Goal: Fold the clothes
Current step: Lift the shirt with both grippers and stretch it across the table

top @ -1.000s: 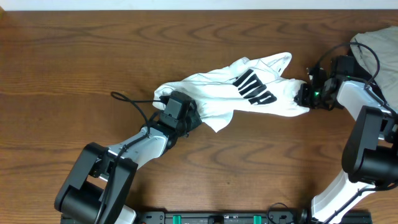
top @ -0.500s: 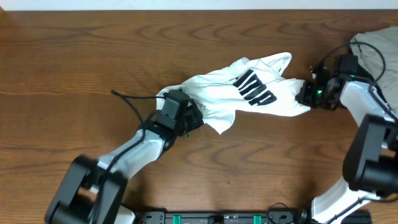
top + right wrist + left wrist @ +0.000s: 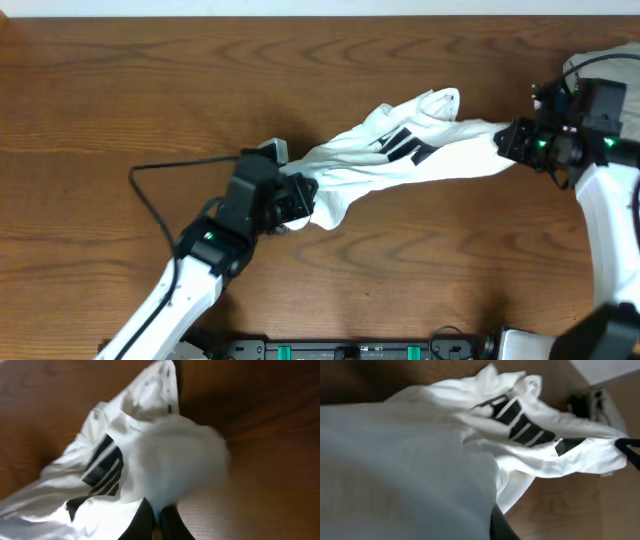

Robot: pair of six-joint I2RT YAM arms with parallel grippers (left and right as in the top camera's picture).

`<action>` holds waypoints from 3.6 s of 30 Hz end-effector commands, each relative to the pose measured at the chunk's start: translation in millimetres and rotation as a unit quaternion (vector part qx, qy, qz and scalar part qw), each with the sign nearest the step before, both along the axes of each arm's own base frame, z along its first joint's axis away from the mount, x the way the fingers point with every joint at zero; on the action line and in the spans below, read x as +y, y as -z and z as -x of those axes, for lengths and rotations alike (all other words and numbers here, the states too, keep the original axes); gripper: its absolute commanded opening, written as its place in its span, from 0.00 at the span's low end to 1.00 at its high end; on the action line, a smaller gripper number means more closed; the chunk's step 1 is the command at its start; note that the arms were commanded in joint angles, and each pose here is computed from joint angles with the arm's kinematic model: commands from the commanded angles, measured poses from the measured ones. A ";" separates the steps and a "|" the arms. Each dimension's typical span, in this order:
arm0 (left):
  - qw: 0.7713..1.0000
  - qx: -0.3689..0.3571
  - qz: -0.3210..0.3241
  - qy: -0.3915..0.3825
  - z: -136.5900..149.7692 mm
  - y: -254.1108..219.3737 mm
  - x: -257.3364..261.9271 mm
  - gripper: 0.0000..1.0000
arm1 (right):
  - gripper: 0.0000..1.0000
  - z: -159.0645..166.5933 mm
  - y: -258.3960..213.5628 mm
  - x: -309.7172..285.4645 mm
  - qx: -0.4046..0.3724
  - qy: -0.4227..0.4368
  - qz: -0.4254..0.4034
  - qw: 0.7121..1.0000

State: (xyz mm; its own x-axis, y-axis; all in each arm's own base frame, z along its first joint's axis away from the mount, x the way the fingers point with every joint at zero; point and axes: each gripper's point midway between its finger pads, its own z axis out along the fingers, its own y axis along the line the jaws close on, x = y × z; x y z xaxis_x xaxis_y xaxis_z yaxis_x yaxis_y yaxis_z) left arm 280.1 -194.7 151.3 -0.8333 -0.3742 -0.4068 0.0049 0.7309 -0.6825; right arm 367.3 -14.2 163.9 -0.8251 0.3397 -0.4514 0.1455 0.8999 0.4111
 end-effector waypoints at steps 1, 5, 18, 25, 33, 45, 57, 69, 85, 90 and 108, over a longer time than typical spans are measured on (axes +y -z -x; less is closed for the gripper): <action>0.999 -0.038 0.002 0.005 5.9 -21.1 5.0 0.06 | 0.01 7.0 -29.3 3.2 -0.033 0.010 -0.006 0.999; 0.998 -0.063 0.015 0.004 13.9 -41.7 9.2 0.06 | 0.01 17.9 -55.1 5.5 -0.064 0.016 -0.004 0.998; 0.997 -0.070 0.043 0.013 28.4 -59.3 9.4 0.06 | 0.01 35.4 -68.5 6.8 -0.057 0.061 -0.028 0.996; 0.992 -0.105 0.063 0.042 41.1 -94.8 5.0 0.06 | 0.01 46.7 -83.7 -1.9 -0.077 0.087 -0.002 0.993; 0.987 -0.131 0.058 0.078 68.3 -141.3 2.6 0.06 | 0.01 77.3 -130.8 2.3 -0.155 0.093 0.011 0.983; 0.984 -0.154 0.045 0.080 107.2 -214.4 13.4 0.06 | 0.01 125.6 -194.7 13.2 -0.230 0.099 0.012 0.968; 0.981 -0.186 -0.002 -0.053 74.7 -231.5 49.4 0.06 | 0.01 122.7 -250.5 7.3 -0.279 0.119 0.015 0.953; 0.966 -0.195 -0.122 -0.118 28.8 -210.4 59.1 0.06 | 0.01 61.0 -217.3 -7.1 -0.218 0.129 0.004 0.967; 0.983 -0.181 -0.030 0.005 89.8 -237.3 15.5 0.05 | 0.01 150.9 -256.3 10.6 -0.272 0.126 0.020 0.954; 0.981 -0.193 -0.011 0.020 100.2 -256.0 12.9 0.06 | 0.01 163.1 -281.8 13.3 -0.301 0.124 0.025 0.945; 0.946 -0.180 -0.177 -0.203 2.3 -221.5 67.2 0.06 | 0.01 -8.4 -176.4 -8.7 -0.125 0.103 -0.004 0.987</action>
